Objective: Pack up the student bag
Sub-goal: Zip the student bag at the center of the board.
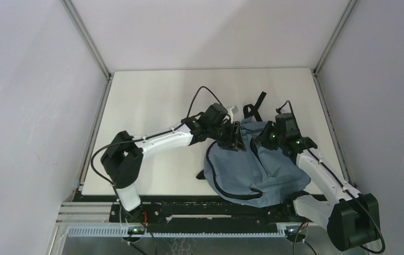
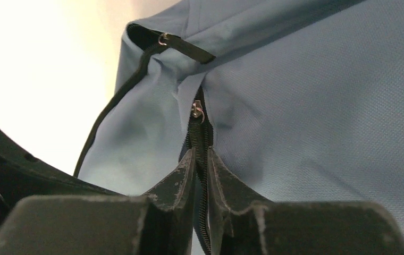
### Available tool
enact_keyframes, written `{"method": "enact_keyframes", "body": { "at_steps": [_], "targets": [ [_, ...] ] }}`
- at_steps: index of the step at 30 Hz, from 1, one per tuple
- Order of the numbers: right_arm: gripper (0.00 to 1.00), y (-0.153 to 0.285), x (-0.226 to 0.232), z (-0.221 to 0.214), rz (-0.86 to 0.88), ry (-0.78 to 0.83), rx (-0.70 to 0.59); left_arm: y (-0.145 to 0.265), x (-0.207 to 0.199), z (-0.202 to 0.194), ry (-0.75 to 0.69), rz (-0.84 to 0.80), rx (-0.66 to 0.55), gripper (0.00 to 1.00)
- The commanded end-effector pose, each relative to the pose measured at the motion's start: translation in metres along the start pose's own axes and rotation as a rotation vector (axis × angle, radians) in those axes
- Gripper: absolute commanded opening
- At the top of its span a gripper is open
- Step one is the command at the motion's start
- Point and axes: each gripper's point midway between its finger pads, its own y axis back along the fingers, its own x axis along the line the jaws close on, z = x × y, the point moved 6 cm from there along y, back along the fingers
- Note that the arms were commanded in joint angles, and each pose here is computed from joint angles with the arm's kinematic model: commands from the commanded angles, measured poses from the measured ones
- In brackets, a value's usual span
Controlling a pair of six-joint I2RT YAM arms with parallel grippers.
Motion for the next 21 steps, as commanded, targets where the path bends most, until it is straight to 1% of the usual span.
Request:
{"method": "enact_keyframes", "body": {
  "at_steps": [1, 6, 13, 17, 19, 20, 21],
  "targets": [
    [0.22, 0.0, 0.002, 0.004, -0.011, 0.014, 0.001, 0.002, -0.013, 0.009, -0.009, -0.053, -0.025, 0.5],
    [0.31, -0.005, 0.002, 0.002, -0.001, 0.02, 0.026, 0.003, -0.011, 0.008, -0.005, -0.05, -0.026, 0.5],
    [0.35, -0.016, 0.011, -0.004, 0.035, 0.049, 0.068, 0.001, -0.01, 0.007, 0.0, -0.052, -0.017, 0.5],
    [0.38, -0.024, 0.017, -0.006, 0.033, 0.063, 0.092, 0.0, -0.01, 0.007, 0.001, -0.052, -0.018, 0.49],
    [0.38, -0.03, 0.016, -0.004, 0.011, 0.07, 0.083, 0.0, -0.011, 0.007, 0.001, -0.054, -0.017, 0.49],
    [0.35, -0.033, 0.014, -0.003, -0.01, 0.071, 0.08, 0.0, -0.011, 0.007, 0.002, -0.055, -0.016, 0.49],
    [0.28, -0.034, 0.012, -0.001, -0.034, 0.072, 0.079, 0.001, -0.011, 0.007, 0.002, -0.056, -0.016, 0.49]
  ]
}}
